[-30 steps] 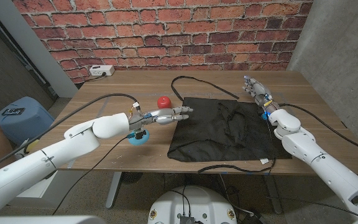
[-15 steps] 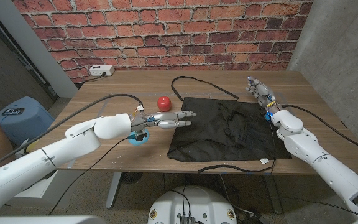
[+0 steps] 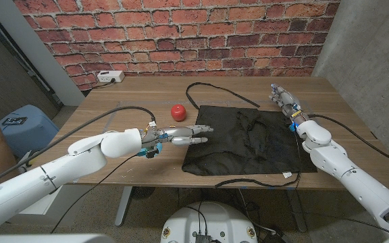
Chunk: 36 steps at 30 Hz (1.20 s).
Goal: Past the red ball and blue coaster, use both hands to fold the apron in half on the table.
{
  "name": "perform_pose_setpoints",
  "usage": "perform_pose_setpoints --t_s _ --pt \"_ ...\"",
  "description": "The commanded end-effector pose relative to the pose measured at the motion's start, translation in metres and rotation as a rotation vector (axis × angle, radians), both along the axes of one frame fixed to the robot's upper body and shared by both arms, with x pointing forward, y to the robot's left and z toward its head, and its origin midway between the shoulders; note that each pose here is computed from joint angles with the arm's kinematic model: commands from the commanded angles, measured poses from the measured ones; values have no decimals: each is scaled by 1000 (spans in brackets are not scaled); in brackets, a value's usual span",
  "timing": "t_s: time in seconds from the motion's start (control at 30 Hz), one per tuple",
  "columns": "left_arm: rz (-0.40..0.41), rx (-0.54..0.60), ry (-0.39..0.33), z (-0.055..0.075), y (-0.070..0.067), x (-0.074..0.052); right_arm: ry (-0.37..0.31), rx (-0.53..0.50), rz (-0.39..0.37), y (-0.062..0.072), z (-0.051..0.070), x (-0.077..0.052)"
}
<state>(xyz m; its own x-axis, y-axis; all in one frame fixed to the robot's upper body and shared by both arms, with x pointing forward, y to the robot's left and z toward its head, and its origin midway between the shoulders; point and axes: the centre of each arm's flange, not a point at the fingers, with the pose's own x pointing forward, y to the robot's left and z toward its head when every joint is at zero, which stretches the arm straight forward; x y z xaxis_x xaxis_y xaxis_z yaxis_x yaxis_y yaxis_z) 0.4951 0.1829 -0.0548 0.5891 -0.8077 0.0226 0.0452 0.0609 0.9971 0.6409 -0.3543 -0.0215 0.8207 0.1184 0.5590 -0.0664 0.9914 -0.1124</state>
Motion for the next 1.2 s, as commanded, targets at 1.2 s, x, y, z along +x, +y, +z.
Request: perform_pose_setpoints --t_s 1.2 --pt "45 130 -15 -37 -5 2 41 -14 -37 -43 -11 -6"
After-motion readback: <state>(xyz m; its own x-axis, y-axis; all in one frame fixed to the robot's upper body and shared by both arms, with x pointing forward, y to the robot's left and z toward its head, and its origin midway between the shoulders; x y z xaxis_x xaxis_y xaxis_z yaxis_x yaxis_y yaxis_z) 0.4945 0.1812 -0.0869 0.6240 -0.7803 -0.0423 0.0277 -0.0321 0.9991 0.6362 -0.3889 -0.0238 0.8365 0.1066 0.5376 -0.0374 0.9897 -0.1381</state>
